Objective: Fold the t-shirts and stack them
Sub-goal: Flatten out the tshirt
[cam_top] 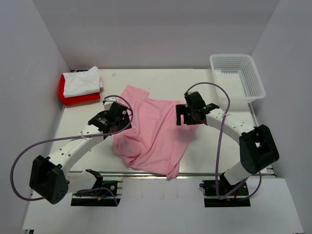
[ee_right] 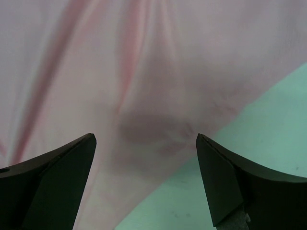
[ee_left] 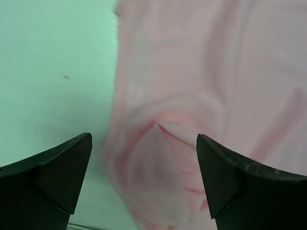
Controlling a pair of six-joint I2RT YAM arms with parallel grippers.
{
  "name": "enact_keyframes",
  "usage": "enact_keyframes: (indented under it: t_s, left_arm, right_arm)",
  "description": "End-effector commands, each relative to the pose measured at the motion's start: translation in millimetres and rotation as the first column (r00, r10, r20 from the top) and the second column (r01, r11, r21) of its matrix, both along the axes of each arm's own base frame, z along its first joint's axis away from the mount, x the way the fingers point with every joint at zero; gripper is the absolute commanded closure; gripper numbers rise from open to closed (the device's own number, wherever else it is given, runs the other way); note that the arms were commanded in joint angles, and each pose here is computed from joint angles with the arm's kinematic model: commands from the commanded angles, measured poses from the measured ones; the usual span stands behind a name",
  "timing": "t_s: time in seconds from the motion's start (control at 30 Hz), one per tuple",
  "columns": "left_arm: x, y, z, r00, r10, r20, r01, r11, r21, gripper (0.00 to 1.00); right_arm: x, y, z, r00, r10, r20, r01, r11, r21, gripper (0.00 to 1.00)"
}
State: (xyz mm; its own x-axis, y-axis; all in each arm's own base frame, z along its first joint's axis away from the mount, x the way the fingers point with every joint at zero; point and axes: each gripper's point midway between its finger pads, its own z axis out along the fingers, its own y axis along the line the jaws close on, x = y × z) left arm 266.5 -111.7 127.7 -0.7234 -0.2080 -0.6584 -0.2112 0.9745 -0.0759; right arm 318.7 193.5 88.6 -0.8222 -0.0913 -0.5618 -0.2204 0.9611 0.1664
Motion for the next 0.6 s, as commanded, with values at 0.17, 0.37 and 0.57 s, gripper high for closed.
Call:
enact_keyframes:
  t_s: [0.17,0.37,0.57]
  left_arm:
    - [64,88,-17,0.956,0.291,0.018,-0.292,0.952,0.096,0.0]
    - [113,87,-52,0.984,0.177,-0.038,-0.175,0.984,0.036,0.2]
    - [134,63,-83,0.996,0.068,-0.058,-0.071,0.996,-0.059,0.29]
  right_arm:
    - [-8,-48,-14,0.973,-0.23,0.027,0.232,0.965,-0.121,0.1]
    - [13,-58,-27,0.949,-0.316,-0.001,0.313,0.941,-0.127,0.1]
    - [50,-59,-30,0.932,-0.362,-0.012,0.36,0.929,-0.089,0.1]
